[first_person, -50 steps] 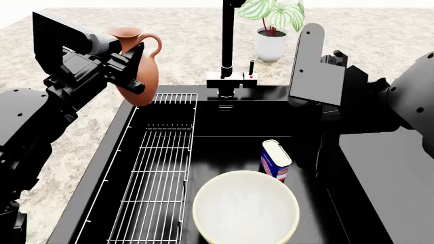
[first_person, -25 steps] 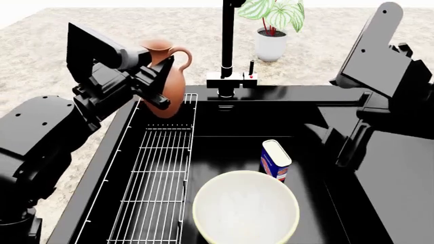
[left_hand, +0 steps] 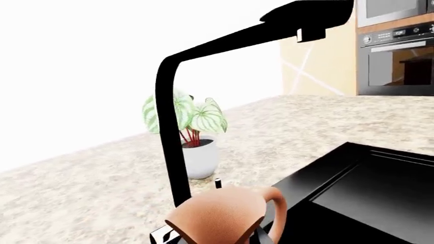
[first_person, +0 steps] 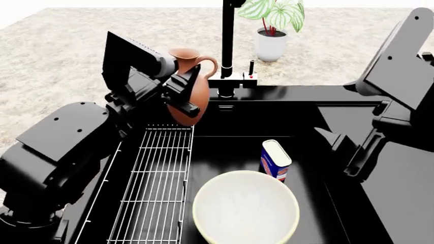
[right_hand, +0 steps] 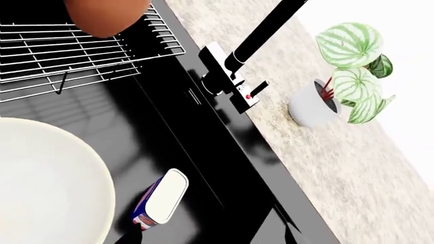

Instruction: Pick the jug and bowl and place them in the sink. Then turn on the water.

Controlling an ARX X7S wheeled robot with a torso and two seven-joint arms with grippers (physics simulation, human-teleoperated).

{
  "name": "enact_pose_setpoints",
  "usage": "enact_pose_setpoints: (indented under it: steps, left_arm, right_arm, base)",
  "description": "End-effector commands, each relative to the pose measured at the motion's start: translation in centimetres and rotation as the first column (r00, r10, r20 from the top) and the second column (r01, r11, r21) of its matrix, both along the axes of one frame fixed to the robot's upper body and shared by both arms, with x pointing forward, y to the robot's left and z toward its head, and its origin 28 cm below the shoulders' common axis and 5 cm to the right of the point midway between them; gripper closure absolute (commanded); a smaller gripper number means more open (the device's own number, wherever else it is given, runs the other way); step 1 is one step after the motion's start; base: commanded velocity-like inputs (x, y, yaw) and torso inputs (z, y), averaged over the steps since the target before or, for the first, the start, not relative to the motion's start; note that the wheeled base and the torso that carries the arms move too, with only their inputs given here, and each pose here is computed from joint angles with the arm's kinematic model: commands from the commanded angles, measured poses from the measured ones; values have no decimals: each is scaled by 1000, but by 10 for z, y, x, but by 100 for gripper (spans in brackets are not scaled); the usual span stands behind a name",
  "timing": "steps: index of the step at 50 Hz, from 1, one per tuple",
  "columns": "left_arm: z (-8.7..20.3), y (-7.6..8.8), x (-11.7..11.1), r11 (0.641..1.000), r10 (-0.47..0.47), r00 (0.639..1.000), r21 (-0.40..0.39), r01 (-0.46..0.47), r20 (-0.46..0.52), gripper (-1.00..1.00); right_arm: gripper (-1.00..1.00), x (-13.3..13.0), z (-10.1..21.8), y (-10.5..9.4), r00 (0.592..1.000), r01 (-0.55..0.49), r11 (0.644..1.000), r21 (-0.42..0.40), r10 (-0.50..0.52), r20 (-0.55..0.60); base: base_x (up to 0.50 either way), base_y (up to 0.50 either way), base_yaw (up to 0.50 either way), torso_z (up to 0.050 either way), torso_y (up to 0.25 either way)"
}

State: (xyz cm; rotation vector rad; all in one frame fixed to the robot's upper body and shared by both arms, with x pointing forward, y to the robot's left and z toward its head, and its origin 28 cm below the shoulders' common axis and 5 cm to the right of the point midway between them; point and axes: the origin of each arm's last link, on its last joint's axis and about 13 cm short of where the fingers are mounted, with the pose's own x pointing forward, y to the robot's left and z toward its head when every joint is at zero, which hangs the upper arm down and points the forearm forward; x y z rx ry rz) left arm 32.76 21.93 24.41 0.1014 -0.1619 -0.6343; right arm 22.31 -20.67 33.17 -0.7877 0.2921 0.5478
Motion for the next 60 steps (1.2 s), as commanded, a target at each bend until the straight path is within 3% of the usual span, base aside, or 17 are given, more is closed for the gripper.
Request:
enact_pose_setpoints:
  steps: [1, 25, 41, 60]
  left_arm:
    - [8, -22, -2, 1000, 5, 1000, -24, -5, 28, 100]
    - [-8, -53, 21, 998, 63, 997, 16, -62, -50, 100]
    - [-21, -76, 39, 1000, 17, 995, 17, -16, -103, 100]
    - [-40, -96, 59, 998, -5, 988, -63, -5, -152, 100]
  right_arm:
    - [-100, -6, 0, -3, 999, 25, 999, 25, -26, 22]
    - [-100, -15, 4, -5, 995, 72, 995, 70, -77, 71]
    - [-100, -16, 2, -8, 993, 86, 993, 77, -91, 69]
    - [-100, -17, 5, -11, 993, 102, 993, 66, -106, 60]
  base:
    - [0, 0, 0, 0, 0]
    - [0, 0, 0, 0, 2]
    - [0, 0, 0, 1, 1]
    - [0, 0, 0, 1, 2]
